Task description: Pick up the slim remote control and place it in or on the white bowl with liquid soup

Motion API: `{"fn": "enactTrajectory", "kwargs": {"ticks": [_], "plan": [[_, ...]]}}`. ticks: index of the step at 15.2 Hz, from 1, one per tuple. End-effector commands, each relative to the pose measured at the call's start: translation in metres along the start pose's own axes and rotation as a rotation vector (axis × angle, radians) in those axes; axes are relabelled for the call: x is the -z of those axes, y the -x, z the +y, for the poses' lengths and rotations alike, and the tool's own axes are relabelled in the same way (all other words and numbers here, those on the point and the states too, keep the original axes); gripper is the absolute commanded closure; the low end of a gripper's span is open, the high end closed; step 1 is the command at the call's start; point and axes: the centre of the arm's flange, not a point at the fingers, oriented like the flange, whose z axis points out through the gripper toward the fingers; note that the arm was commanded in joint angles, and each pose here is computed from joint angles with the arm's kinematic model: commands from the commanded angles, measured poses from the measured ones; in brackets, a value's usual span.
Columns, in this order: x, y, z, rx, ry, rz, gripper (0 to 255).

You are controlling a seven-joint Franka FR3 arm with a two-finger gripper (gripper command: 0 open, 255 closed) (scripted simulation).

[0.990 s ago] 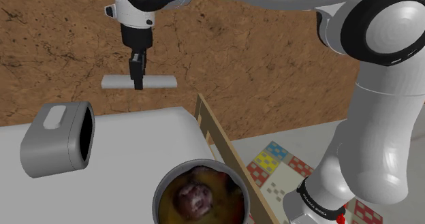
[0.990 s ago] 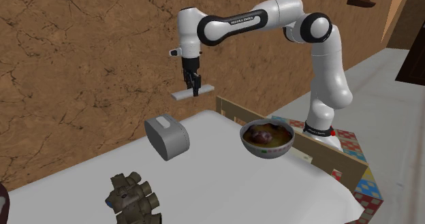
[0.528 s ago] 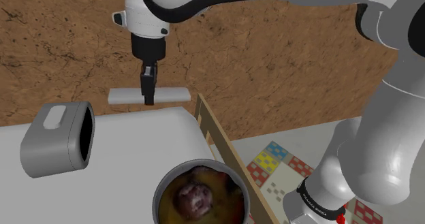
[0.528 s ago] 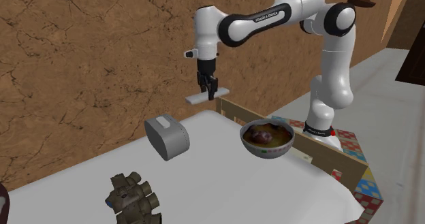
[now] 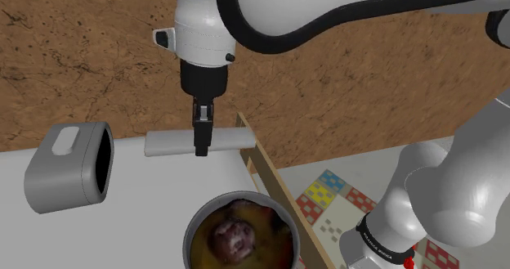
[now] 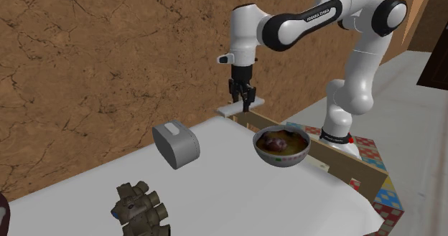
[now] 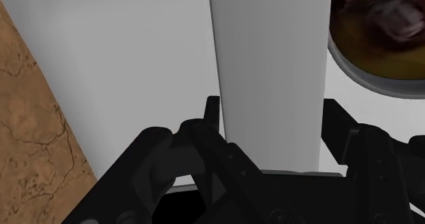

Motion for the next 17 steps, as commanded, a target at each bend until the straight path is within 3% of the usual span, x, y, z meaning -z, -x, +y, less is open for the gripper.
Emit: {"fn": "enactTrajectory", "kwargs": {"ticks": [1, 13, 17], "plan": [[-0.002, 0.011, -0.024, -0.001, 0.000, 0.000, 255], [-0.005, 0.080, -0.168, -0.001, 0.000, 0.000, 255], [-0.026, 0.080, -0.167, -0.001, 0.000, 0.000, 255]]}}
